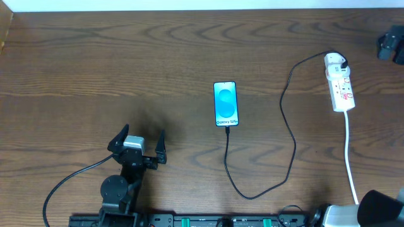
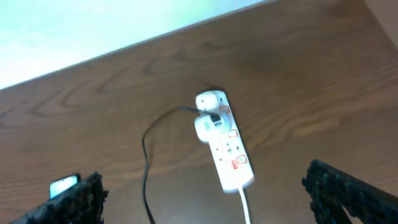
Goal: Plug charger to phone and switch on socket
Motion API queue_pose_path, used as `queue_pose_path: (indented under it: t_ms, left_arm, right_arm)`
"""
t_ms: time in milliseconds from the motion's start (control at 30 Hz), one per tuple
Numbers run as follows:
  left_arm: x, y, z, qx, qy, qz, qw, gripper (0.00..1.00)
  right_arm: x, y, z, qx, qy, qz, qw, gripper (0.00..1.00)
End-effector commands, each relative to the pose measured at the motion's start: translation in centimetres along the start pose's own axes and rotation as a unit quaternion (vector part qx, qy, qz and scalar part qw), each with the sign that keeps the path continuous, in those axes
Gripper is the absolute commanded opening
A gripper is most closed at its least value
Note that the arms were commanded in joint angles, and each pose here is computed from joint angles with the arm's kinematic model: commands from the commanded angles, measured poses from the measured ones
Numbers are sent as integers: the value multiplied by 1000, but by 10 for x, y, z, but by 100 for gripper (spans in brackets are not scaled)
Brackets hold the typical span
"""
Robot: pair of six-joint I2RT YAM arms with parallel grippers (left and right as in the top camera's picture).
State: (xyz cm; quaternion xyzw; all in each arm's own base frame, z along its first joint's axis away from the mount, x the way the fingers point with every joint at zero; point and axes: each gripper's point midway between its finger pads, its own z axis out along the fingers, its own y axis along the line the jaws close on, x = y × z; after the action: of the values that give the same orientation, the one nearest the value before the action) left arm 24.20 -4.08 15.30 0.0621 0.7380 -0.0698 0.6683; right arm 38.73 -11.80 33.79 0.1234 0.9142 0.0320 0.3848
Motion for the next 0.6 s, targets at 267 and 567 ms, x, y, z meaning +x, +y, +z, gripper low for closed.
queue_pose_path:
  t_ms: [267, 567]
  left_arm:
    - [14, 0, 0, 3, 24, 5, 1000, 98]
    - [14, 0, 0, 3, 24, 5, 1000, 98]
  right_arm:
    - [60, 69, 89, -75, -60, -82, 992, 99]
    - [139, 79, 88, -102, -175, -114, 973, 99]
